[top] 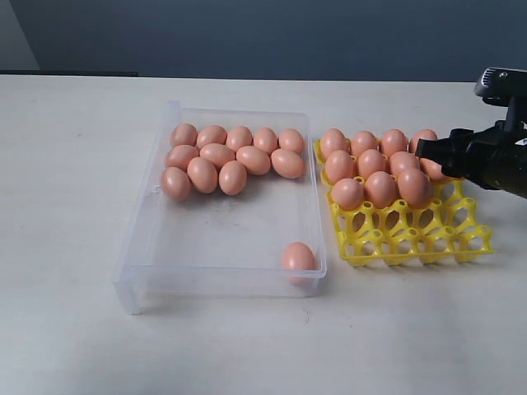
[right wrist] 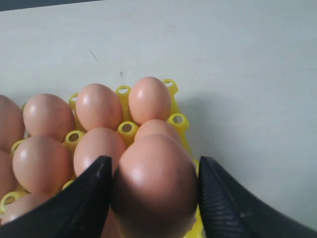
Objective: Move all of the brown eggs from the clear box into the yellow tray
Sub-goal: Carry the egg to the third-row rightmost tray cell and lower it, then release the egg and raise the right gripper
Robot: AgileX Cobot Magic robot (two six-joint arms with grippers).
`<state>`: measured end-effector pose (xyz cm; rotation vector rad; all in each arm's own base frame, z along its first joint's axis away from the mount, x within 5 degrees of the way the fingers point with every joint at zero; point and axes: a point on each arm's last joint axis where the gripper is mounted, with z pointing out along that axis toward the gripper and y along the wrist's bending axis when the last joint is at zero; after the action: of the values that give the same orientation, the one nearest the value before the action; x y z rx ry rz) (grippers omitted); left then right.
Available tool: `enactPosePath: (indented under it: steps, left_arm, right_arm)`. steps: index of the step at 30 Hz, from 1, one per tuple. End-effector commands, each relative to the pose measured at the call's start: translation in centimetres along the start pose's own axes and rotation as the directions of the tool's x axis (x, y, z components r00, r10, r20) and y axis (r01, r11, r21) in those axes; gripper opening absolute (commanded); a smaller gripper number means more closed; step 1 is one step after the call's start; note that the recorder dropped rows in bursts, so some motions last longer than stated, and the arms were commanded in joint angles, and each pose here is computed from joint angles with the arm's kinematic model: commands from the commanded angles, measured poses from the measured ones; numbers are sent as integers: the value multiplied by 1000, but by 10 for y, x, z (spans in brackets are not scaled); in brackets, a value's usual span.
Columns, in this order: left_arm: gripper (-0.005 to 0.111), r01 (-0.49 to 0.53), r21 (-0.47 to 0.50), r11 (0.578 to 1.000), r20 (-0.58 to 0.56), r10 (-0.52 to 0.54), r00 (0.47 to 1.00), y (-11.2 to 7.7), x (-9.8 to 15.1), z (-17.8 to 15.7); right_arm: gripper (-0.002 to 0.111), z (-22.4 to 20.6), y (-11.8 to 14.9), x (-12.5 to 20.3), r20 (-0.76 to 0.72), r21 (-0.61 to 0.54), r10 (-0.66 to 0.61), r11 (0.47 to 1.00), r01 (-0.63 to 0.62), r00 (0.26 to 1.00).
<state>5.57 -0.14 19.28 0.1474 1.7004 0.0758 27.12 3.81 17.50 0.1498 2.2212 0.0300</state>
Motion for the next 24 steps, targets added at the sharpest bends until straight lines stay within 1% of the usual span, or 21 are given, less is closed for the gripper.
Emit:
enactPosePath:
  steps: [1,3,4,9,11,15,16,17,24]
  left_arm:
    - [0,3,-1,1000,16,-3,1000,0,-2,0]
    - [0,3,-1,1000,16,-3,1000,0,-2,0]
    - [0,3,-1,1000,16,-3,1000,0,-2,0]
    - [0,3,-1,1000,16,-3,1000,0,-2,0]
    - [0,3,-1,1000,16,-3,1000,0,-2,0]
    - [0,3,-1,1000,16,-3,1000,0,-2,0]
    - [0,3,-1,1000,16,-3,1000,0,-2,0]
    - [0,3,-1,1000,16,-3,1000,0,-2,0]
    - [0,3,-1,1000,16,-3,1000,0,-2,0]
  right_arm:
    - [22,-1,-2,-2,18,8,-18,1000,18,1000]
    - [30,-1,-2,-2,18,8,-18,1000,18,1000]
    - [32,-1,-2,-2,18,8,-18,1000,18,1000]
    - [33,-1,-2,-2,18,8,-18,1000,18,1000]
    - [35,-1,-2,-1,7,1,-18,1000,18,1000]
    - [51,-1,-1,0,-1,-4,-18,1000,18,1000]
    - [54,-1,-1,0,0,-3,-18,1000,18,1000]
    - [55,-1,-1,0,4,-1,-18,1000,18,1000]
    - [55,-1,0,-2,3,-7,-21,1000,21,1000]
